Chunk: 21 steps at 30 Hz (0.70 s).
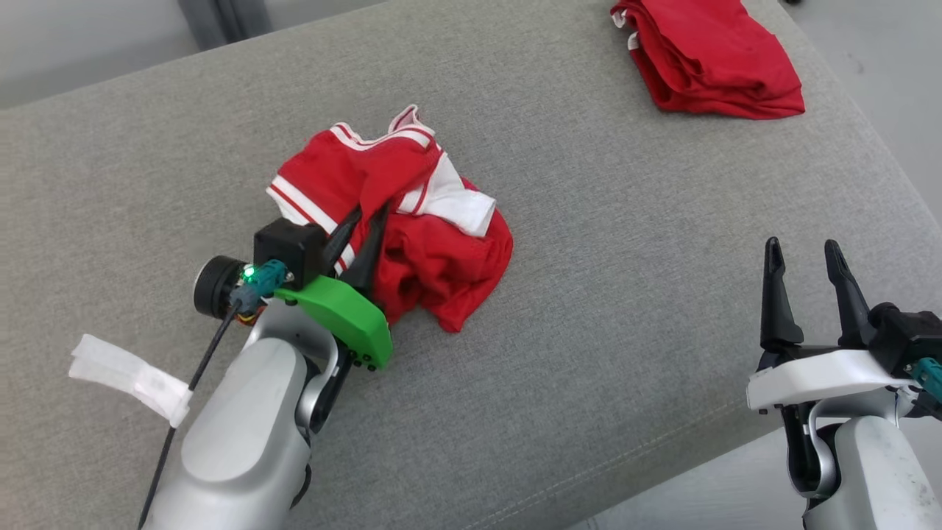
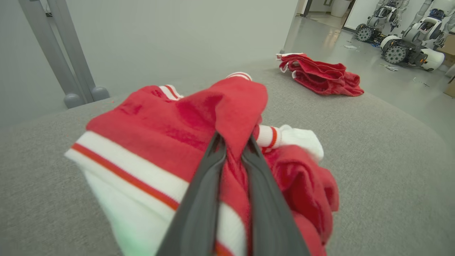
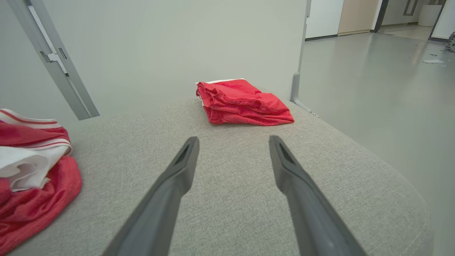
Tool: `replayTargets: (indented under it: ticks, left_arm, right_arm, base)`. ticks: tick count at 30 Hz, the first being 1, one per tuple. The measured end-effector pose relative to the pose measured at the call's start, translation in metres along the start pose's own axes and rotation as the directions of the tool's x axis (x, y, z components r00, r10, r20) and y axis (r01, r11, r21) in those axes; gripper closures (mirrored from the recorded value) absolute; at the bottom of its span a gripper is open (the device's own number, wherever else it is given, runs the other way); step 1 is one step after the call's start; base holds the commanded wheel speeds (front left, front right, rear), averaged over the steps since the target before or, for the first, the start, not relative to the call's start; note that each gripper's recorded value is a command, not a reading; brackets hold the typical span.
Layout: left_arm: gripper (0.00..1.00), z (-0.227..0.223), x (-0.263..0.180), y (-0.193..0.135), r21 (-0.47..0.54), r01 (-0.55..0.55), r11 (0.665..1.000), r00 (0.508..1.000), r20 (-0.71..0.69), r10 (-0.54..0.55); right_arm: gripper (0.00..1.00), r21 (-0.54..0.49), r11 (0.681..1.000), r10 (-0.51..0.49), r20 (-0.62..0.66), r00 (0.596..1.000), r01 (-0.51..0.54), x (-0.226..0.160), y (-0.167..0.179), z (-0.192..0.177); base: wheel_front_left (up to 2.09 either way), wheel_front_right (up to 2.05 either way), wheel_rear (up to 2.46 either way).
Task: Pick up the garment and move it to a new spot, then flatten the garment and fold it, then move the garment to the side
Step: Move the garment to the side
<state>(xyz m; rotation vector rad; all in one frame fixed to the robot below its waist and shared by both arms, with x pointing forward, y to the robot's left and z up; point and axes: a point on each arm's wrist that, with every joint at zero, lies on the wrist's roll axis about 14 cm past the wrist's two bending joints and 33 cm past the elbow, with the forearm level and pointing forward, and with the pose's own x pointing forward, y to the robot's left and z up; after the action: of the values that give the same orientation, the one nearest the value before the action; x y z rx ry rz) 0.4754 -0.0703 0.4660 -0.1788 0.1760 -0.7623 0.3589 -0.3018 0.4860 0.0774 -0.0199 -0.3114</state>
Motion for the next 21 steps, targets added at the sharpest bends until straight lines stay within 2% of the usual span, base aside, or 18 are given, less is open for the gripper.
replayTargets:
  ticks: [1,7,12,17,21]
  left_arm:
    - [0.0,0.0,-0.002,0.0,-0.003,-0.003,1.0,1.0,0.005,0.003]
    - [0.0,0.028,-0.013,0.008,0.024,-0.048,0.999,0.992,0.119,0.045]
    - [0.0,0.059,-0.036,0.034,0.05,-0.148,0.988,0.968,0.212,0.134]
    - [0.0,0.075,-0.075,0.067,0.055,-0.281,0.958,0.929,0.265,0.257]
    - [0.0,0.091,-0.117,0.093,0.044,-0.397,0.917,0.873,0.325,0.363]
  right_arm:
    - [0.0,-0.001,1.0,0.005,0.001,1.0,-0.005,0.001,0.002,0.0]
    - [0.0,0.003,0.999,0.047,0.016,0.999,-0.047,0.001,0.013,0.005]
    - [0.0,0.006,0.995,0.096,0.02,0.995,-0.096,-0.001,0.028,0.005]
    - [0.0,0.011,0.986,0.163,0.037,0.986,-0.164,0.002,0.05,0.009]
    - [0.0,0.017,0.974,0.227,0.053,0.973,-0.228,0.003,0.072,0.014]
  base:
    - [0.0,0.0,0.0]
    - [0.0,0.0,0.0]
    - [0.0,0.0,0.0]
    - [0.0,0.0,0.0]
    - [0.0,0.0,0.0]
